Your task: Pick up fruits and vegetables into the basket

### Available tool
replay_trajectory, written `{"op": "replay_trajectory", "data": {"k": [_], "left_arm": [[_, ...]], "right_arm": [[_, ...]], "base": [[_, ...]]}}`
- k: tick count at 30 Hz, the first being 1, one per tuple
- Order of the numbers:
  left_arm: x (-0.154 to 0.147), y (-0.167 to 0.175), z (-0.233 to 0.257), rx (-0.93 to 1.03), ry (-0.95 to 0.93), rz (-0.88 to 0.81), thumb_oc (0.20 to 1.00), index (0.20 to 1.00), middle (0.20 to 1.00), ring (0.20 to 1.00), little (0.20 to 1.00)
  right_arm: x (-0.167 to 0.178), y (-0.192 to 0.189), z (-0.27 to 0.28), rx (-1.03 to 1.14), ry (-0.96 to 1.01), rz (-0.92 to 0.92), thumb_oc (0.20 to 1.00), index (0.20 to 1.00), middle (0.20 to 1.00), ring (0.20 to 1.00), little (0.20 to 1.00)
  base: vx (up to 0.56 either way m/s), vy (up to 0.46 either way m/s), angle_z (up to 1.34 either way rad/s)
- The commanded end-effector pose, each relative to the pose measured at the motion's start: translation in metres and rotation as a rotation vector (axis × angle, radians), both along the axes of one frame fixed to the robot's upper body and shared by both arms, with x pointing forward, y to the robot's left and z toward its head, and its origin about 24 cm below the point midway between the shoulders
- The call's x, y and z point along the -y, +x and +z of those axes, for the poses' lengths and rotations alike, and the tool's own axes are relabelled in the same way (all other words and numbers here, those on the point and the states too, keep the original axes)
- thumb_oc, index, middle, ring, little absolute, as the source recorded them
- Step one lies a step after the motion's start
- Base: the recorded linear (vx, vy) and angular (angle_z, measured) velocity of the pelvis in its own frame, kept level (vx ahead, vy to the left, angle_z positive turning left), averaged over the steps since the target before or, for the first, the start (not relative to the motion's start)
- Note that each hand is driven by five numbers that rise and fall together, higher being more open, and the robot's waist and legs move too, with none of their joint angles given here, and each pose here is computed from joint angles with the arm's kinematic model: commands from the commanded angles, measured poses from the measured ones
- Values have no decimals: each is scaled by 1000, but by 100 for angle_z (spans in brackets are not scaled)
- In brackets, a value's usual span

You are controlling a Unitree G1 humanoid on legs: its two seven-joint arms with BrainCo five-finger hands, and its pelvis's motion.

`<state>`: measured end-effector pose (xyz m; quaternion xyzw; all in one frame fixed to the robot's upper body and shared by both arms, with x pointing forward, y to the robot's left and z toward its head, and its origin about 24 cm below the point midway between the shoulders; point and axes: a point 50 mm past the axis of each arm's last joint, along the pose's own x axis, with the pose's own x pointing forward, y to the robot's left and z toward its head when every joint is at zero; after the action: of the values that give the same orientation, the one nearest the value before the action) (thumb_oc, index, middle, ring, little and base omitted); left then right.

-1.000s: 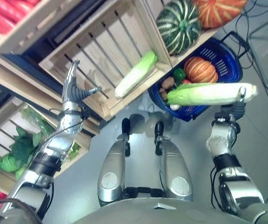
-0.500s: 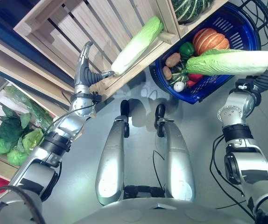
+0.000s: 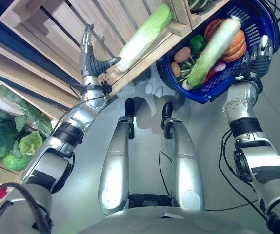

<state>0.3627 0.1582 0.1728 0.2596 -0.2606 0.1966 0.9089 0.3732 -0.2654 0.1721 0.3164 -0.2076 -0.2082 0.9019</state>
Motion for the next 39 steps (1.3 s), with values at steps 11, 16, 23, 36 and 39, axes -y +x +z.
{"op": "replay_trajectory", "data": {"k": [11,16,23,36,39], "left_arm": [[2,25,31,139,103,214,1000,1000,1000,1000,1000],[-5,34,29,50,137,253,1000,1000,1000,1000,1000],[-15,36,19,-10,111,324,1000,1000,1000,1000,1000],[-34,31,-6,-136,87,498,1000,1000,1000,1000,1000],[-41,31,-6,-141,81,557,1000,1000,1000,1000,1000]], "right_arm": [[-39,9,30,60,-289,-5,1000,1000,1000,1000,1000],[-58,4,40,109,-360,-69,1000,1000,1000,1000,1000],[-90,-13,15,130,-380,20,1000,1000,1000,1000,1000],[-126,-48,-38,92,-272,180,1000,1000,1000,1000,1000],[-130,-51,-33,119,-280,199,1000,1000,1000,1000,1000]], "base": [[10,29,-7],[-22,55,-18],[-15,78,-13],[0,29,-9],[0,0,0]]}}
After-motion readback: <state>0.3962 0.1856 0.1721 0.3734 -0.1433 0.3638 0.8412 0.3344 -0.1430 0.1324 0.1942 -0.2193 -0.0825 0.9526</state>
